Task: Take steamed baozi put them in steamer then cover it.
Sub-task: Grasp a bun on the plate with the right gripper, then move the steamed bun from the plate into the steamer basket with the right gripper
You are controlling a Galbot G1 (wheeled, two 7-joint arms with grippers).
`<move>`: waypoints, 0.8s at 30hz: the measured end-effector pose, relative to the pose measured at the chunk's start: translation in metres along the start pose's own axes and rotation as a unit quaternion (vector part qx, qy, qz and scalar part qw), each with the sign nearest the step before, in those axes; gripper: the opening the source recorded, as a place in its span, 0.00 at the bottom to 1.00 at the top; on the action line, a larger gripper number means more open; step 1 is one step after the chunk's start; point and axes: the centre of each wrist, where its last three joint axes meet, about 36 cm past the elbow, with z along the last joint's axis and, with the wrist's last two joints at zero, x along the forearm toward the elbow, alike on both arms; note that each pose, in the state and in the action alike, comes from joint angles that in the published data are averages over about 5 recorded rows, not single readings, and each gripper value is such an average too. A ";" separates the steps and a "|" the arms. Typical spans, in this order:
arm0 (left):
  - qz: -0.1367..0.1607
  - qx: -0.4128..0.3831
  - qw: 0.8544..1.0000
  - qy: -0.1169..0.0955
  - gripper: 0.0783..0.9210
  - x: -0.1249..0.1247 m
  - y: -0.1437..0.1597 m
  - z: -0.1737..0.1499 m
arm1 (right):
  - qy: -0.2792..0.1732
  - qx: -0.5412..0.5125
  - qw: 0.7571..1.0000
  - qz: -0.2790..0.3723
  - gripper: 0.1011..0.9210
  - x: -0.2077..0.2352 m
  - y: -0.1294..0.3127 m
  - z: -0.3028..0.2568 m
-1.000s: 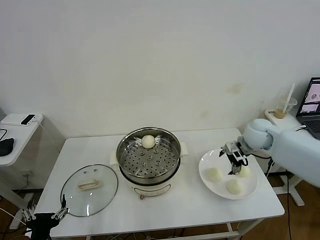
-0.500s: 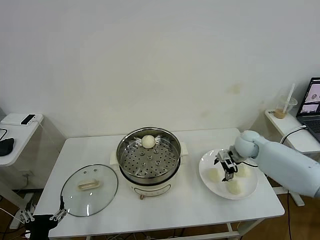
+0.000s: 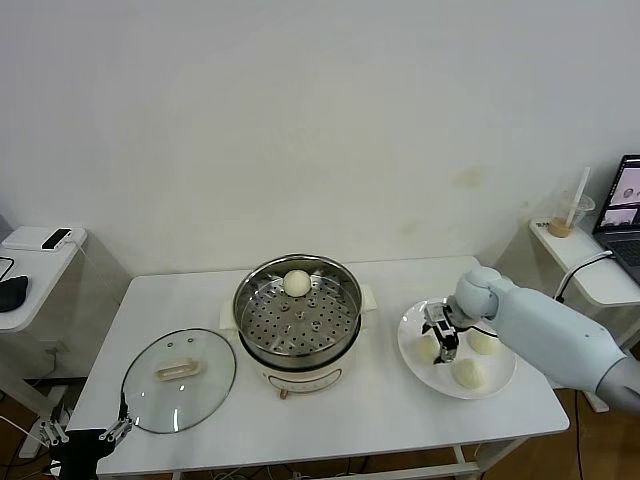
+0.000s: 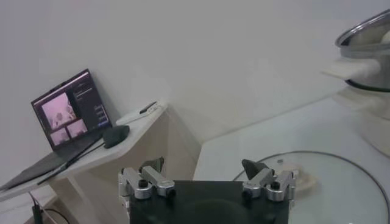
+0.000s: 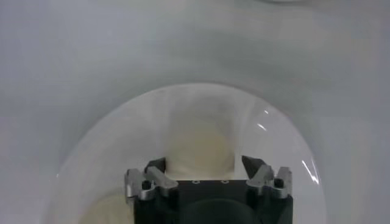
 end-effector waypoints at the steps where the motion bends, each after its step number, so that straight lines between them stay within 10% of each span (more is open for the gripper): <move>1: 0.000 0.000 1.000 0.000 0.88 0.000 0.000 0.000 | 0.000 -0.001 1.000 0.000 0.61 0.001 -0.001 0.000; 24: 0.008 0.000 1.000 -0.019 0.88 -0.001 0.001 -0.012 | -0.027 0.025 0.995 0.094 0.60 0.171 -0.058 -0.041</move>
